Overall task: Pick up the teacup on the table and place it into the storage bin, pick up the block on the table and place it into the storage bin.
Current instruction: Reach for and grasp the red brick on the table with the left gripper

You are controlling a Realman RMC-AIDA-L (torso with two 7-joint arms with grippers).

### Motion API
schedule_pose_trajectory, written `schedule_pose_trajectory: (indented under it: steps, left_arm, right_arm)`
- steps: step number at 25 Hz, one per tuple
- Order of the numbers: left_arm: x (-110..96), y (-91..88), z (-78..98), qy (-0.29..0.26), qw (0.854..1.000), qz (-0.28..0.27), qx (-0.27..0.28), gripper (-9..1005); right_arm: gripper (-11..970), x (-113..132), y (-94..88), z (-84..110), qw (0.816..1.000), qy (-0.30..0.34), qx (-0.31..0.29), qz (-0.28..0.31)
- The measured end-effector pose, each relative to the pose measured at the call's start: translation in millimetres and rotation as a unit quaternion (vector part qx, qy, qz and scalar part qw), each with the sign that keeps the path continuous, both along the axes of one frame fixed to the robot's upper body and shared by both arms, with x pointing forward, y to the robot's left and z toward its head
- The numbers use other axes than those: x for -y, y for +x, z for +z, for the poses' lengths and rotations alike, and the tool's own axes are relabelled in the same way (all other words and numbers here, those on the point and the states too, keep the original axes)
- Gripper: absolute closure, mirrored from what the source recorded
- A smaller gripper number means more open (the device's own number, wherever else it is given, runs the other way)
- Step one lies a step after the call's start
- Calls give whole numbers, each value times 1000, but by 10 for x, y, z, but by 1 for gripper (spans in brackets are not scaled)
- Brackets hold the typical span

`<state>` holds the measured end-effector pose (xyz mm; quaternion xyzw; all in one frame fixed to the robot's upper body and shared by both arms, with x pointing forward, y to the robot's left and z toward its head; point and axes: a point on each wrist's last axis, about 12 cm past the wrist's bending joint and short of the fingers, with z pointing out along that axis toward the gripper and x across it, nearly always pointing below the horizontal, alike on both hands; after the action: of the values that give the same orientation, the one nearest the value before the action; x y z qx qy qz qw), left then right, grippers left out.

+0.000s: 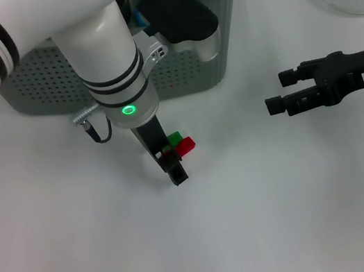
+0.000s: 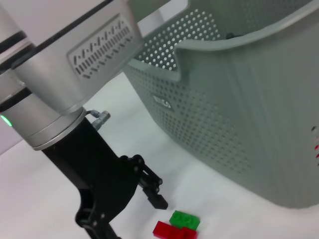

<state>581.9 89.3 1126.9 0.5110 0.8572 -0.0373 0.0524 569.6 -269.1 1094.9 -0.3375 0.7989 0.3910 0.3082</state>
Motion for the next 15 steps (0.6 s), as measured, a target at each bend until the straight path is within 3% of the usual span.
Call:
schedule_pose_trajectory:
  steps: [15]
  left_arm:
    - [33, -17, -77, 10, 1000, 2, 6, 254]
  right_arm:
    - [48, 18, -1, -7, 1000, -1, 2, -3]
